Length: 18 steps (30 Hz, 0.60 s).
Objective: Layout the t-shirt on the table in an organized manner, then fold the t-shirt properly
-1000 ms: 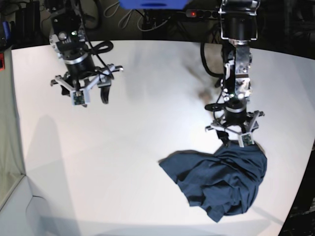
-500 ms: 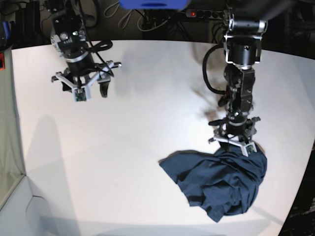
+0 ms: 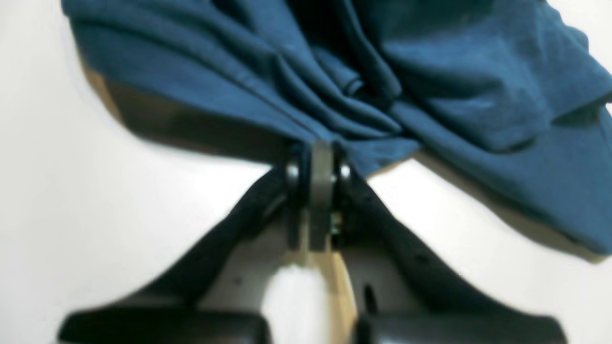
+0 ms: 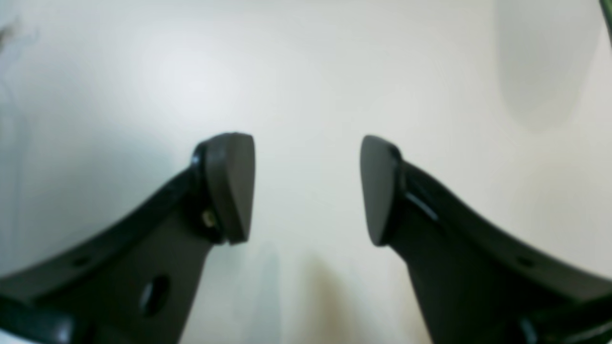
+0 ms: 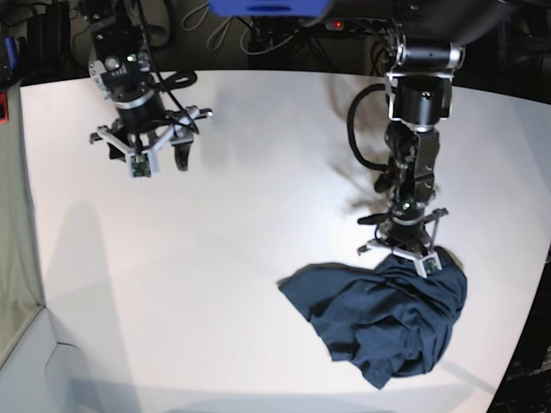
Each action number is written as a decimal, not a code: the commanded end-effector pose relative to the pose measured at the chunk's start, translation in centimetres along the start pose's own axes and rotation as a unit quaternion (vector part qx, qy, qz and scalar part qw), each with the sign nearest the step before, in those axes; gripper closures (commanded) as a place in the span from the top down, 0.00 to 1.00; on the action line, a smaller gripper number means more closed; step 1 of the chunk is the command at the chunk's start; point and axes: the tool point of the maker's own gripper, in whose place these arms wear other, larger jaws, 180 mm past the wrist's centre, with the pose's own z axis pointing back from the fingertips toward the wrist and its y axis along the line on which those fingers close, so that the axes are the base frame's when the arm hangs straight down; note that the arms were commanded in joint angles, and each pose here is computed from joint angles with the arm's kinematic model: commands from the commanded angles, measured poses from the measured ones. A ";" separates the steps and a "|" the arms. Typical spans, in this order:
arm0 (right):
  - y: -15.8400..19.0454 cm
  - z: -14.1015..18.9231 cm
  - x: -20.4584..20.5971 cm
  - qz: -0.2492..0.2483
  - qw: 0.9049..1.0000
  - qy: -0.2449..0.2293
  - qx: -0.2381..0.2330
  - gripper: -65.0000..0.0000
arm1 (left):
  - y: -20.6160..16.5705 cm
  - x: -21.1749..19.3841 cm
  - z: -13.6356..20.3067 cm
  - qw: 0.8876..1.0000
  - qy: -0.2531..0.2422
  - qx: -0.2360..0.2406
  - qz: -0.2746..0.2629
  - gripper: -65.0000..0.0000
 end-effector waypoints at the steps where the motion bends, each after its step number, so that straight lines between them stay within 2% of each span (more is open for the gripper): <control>1: -0.1 0.2 1.1 0.003 1.000 -0.020 0.000 0.55 | -0.4 1.5 -0.1 1.000 -0.014 -0.002 0.004 0.02; 6: -0.1 0.2 1.0 0.003 1.000 -0.019 0.000 0.55 | 0.4 1.1 1.6 1.000 -0.027 -0.006 0.000 0.00; 11: 0.1 0.0 1.5 0.000 1.000 -0.025 0.003 0.55 | 1.6 0.4 6.8 0.998 -0.060 -0.019 -0.007 0.00; 14: 0.2 -0.2 2.1 -0.002 0.999 -0.033 0.004 0.55 | 3.9 0.7 9.9 0.997 -0.078 -0.010 -0.016 0.00; 18: 3.5 -0.5 3.2 0.000 0.998 -0.042 0.044 0.55 | 8.1 0.2 13.4 0.996 -0.084 0.026 -0.019 0.00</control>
